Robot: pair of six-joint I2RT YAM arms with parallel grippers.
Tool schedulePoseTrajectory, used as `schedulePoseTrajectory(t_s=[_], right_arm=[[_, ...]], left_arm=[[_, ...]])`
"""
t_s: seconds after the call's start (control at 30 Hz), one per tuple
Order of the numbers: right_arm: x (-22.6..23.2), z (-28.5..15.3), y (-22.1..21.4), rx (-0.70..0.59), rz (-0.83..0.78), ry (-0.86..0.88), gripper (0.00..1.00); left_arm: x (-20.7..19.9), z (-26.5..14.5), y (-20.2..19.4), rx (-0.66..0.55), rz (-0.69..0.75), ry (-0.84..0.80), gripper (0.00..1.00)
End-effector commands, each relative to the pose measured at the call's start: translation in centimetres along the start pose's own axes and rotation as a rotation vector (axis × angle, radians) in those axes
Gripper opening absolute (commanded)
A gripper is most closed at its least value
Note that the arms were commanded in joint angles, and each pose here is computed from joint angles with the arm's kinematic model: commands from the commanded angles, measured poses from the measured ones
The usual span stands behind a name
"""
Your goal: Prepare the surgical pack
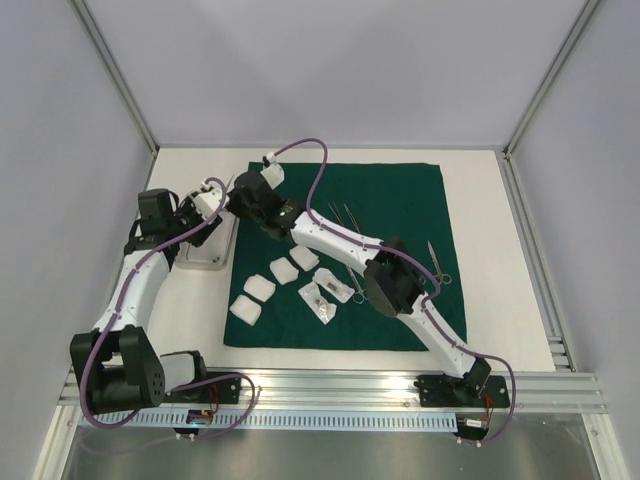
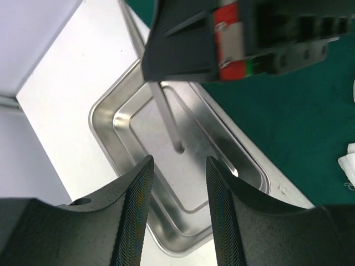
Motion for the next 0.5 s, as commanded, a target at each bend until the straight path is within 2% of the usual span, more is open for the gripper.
schedulePoseTrajectory(t_s=[0.0,0.3,0.47], right_arm=[[2.3,-1.8,0.2,0.017,0.057,0.04,0.0],[1.8,-1.9,-0.4,0.06,0.098,0.029,0.0],[1.7,-2.2,-0.4,0.069,0.095,0.032,0.0]], left_arm=[[0.8,0.5,1.7,-0.115,0.199,0.037,0.51],[0.3,1.4,2.4,-0.109,0.285,0.072,0.5],[0.1,1.9,2.1,-0.098,0.261,0.053,0.49]])
Point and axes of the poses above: each gripper's point midway between its finger pads, its own z axis out along the fingers, its own x axis along the line the jaws close on, y = z × x, the point moved 9 cm from there along -z, back along the fingers, and after that the axes turned 7 degrees about z, right-handed, at the moved point
